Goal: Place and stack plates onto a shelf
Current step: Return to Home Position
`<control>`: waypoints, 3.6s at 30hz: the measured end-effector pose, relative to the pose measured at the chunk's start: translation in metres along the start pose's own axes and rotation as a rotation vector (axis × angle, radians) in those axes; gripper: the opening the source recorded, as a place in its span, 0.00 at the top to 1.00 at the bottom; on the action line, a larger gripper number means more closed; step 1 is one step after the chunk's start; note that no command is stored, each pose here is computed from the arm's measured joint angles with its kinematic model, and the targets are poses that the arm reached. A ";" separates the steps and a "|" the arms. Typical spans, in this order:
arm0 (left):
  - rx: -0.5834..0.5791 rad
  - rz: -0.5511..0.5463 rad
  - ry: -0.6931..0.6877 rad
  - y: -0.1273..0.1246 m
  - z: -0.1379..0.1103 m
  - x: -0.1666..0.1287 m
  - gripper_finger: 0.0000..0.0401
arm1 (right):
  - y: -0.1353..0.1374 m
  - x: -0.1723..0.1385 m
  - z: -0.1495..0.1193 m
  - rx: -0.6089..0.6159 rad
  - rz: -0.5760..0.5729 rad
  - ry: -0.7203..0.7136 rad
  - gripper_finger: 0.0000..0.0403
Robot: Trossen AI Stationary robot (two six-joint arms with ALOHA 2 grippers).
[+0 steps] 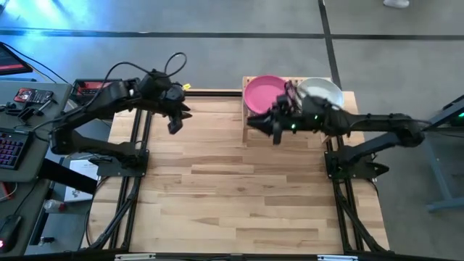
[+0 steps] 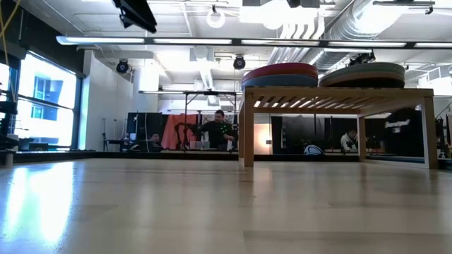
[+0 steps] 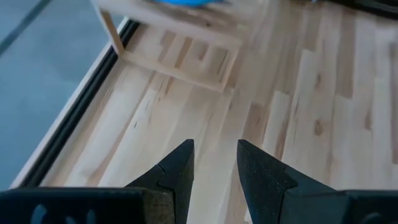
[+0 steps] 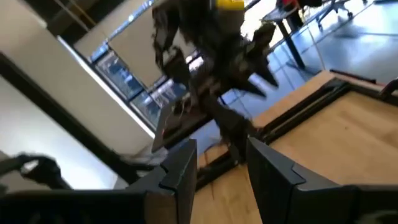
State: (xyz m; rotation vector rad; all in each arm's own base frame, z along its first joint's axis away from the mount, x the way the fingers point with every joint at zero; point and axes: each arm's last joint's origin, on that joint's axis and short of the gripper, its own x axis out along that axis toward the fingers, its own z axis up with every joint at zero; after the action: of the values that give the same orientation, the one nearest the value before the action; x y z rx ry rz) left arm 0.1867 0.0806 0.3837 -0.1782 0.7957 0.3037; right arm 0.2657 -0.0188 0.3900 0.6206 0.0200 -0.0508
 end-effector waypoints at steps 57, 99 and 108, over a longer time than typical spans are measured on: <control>-0.159 0.008 -0.730 -0.007 -0.212 0.054 0.72 | 0.040 0.012 -0.040 -0.085 -0.165 -0.113 0.70; -0.143 0.038 -0.659 -0.006 -0.225 0.088 0.72 | -0.023 -0.182 -0.061 -0.398 0.003 -0.184 0.70; -0.143 0.038 -0.659 -0.006 -0.225 0.088 0.72 | -0.059 -0.162 -0.117 -0.459 -0.031 -0.121 0.70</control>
State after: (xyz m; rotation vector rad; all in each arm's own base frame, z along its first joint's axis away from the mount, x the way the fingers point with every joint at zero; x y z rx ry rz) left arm 0.0950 0.0319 0.1652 -0.1823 0.1250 0.4255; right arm 0.0999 0.0080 0.2656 0.1572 -0.0747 -0.1101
